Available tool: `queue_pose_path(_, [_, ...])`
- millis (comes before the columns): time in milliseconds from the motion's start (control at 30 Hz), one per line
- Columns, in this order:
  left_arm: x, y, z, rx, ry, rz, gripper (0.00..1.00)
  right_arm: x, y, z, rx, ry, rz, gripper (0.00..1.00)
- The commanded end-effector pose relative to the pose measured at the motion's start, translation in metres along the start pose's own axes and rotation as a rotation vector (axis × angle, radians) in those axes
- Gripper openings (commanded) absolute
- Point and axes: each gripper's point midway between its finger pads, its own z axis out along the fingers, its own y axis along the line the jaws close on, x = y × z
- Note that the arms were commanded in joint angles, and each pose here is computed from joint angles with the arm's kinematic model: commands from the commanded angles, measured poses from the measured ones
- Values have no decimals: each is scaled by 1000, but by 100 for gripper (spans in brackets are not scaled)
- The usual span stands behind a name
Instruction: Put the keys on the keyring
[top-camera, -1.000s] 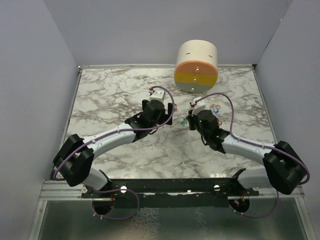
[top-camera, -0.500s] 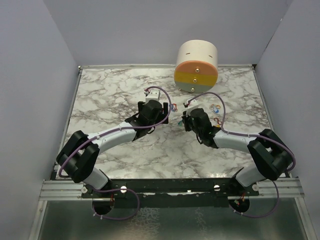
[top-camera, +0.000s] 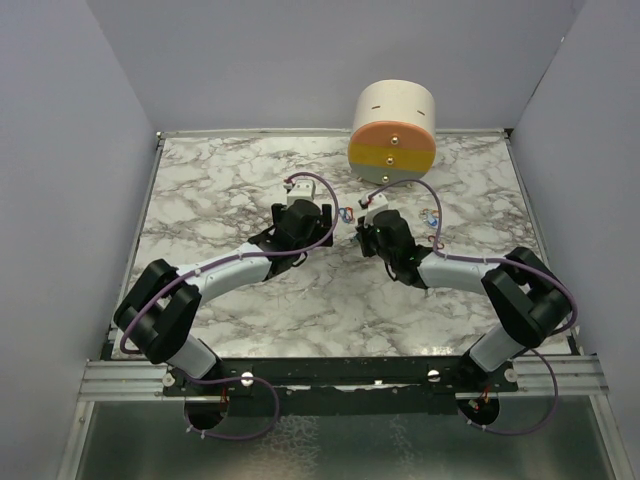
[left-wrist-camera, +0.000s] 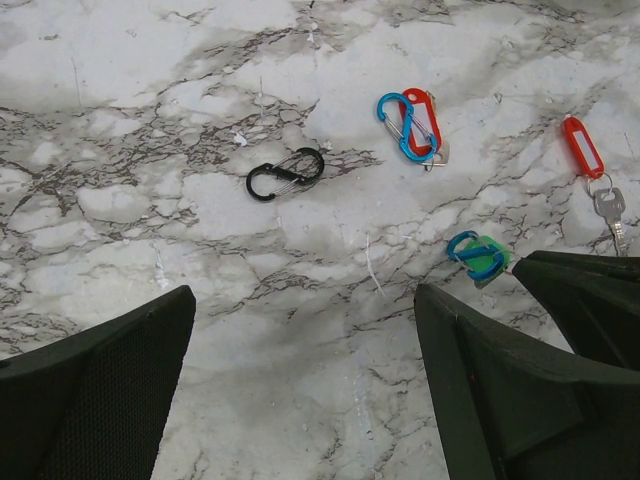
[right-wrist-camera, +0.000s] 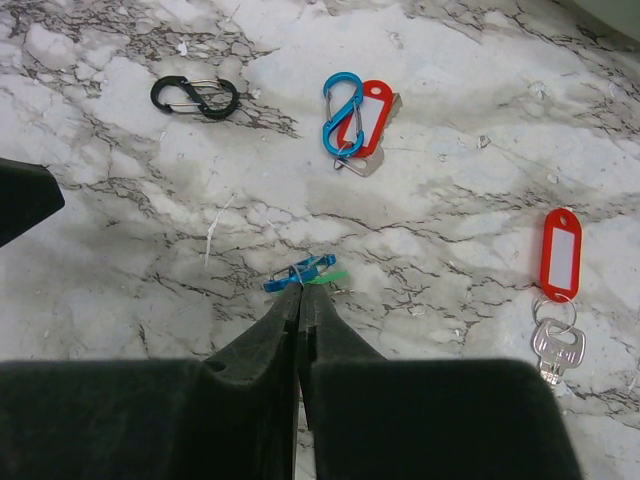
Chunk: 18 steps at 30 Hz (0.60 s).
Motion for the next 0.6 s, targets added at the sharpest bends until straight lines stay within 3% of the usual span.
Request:
queue_pose_path(0, [-4, 7, 3, -24, -23, -21, 93, -12, 10, -2, -42, -25, 23, 7])
queue_pose_path(233, [-3, 8, 4, -22, -20, -23, 93, -17, 1, -20, -2, -56, 87, 58])
queue_pose_path(433, [-5, 9, -1, -20, -27, -28, 93, 0, -48, -17, 274, 61, 179, 63])
queue_pose_path(567, [-7, 10, -4, -19, -33, -29, 93, 16, -73, -12, 325, 113, 232, 62])
